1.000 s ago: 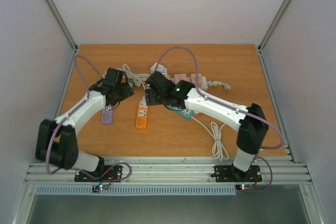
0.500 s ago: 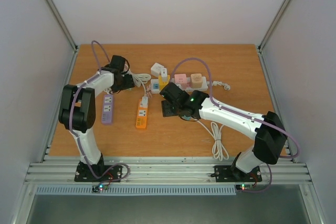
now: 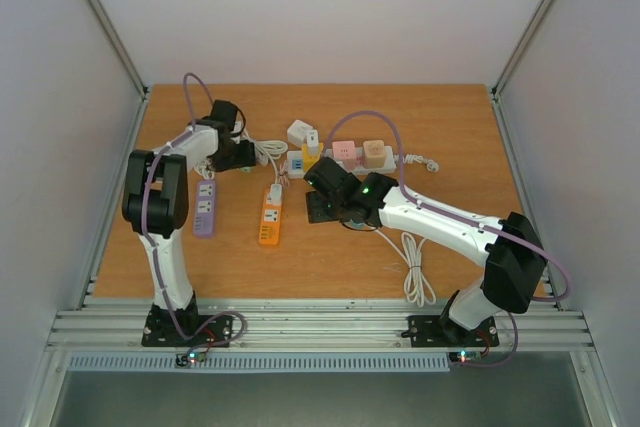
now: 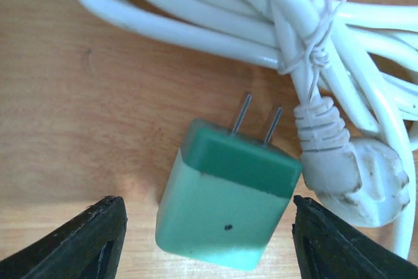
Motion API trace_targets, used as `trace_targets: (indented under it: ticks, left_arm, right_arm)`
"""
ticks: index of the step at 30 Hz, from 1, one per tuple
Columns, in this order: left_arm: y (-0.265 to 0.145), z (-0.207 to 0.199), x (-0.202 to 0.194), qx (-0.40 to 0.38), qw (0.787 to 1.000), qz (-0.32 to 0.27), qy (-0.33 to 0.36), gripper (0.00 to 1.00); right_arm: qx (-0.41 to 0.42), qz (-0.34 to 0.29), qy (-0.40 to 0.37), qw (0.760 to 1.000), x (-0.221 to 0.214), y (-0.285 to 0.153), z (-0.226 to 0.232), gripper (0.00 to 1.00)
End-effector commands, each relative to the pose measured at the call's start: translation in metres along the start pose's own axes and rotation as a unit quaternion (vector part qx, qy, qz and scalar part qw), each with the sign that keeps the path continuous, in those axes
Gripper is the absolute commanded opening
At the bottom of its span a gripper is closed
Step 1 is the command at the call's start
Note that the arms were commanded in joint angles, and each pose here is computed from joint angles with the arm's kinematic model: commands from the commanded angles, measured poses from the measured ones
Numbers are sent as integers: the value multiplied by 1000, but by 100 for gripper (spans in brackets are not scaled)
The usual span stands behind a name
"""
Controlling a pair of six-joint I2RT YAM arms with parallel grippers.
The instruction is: Insert the plug
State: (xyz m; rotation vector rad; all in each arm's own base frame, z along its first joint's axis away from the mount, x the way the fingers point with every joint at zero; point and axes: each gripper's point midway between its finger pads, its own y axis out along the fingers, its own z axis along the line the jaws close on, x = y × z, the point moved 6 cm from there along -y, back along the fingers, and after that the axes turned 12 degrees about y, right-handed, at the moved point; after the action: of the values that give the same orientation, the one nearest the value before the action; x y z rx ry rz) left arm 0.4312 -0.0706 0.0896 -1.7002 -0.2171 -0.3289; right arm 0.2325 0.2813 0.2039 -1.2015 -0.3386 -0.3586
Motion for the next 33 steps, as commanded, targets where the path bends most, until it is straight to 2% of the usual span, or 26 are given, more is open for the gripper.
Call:
trace_targets:
  ticks: [1,9,17,21,26,30,33]
  left_arm:
    - [3,3,7,13,1000,10,22,69]
    - [7,-1,5,21,999,22,27,59]
    - [0,-9,2,42,999,14,30,40]
    - [-25,-24,5,2,1000,-15,14,36]
    - [-71,-55,6,-79,994,-79,9,36]
    - [-106,-82,-8,-143,982,-118,23,37]
    - [-131,-101,-19,-172,971,-154,60,37]
  right_arm:
    - [19,-10,3,1000,6,0,5,64]
    - [19,-8,10,1000,6,4,2,63]
    - [24,-13,22,999,9,2,-2,63]
    - [62,-22,35,997,12,-2,-3,61]
    - [129,-15,61,990,23,-16,-6,61]
    - [184,-5,83,979,34,-32,-12,62]
    - [230,9,83,970,39,-47,-7,62]
